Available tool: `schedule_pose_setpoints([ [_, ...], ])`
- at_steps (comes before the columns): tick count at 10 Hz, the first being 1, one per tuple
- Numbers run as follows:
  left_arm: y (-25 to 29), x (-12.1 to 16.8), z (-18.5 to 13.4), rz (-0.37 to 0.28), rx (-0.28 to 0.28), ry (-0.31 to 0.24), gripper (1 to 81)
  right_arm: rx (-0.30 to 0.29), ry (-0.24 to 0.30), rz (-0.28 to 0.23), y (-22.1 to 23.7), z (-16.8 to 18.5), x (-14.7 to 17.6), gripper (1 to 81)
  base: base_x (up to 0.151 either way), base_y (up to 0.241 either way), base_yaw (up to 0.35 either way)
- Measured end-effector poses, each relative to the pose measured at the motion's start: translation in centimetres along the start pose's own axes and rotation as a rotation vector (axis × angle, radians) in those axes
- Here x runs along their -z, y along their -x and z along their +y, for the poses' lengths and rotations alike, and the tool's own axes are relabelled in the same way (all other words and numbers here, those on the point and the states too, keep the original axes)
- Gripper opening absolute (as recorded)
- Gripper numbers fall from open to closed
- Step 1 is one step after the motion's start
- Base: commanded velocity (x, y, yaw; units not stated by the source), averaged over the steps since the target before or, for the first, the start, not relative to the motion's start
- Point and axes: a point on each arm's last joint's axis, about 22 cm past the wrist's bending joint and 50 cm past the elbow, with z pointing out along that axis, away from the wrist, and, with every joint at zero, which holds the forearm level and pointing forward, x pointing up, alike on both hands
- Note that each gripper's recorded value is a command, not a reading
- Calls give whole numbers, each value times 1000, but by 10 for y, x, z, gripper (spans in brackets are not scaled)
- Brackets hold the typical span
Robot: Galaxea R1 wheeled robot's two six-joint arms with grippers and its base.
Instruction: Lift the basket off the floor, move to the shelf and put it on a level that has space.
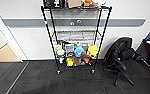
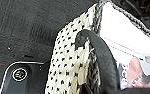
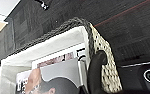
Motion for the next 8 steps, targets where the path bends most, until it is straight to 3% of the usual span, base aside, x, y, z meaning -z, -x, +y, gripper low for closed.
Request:
schedule_pose_setpoints([
  [3, -14, 10, 18, 28, -33, 19, 10, 22, -6, 35, -9, -4, 14, 10, 0, 0, 0],
  [6, -38, 33, 40, 93, -113, 35, 10, 72, -37, 96, -30, -28, 32, 10, 0, 0, 0],
  [8, -43, 39, 45, 116, -125, 41, 10, 84, -46, 115, -35, -34, 37, 10, 0, 0, 0],
])
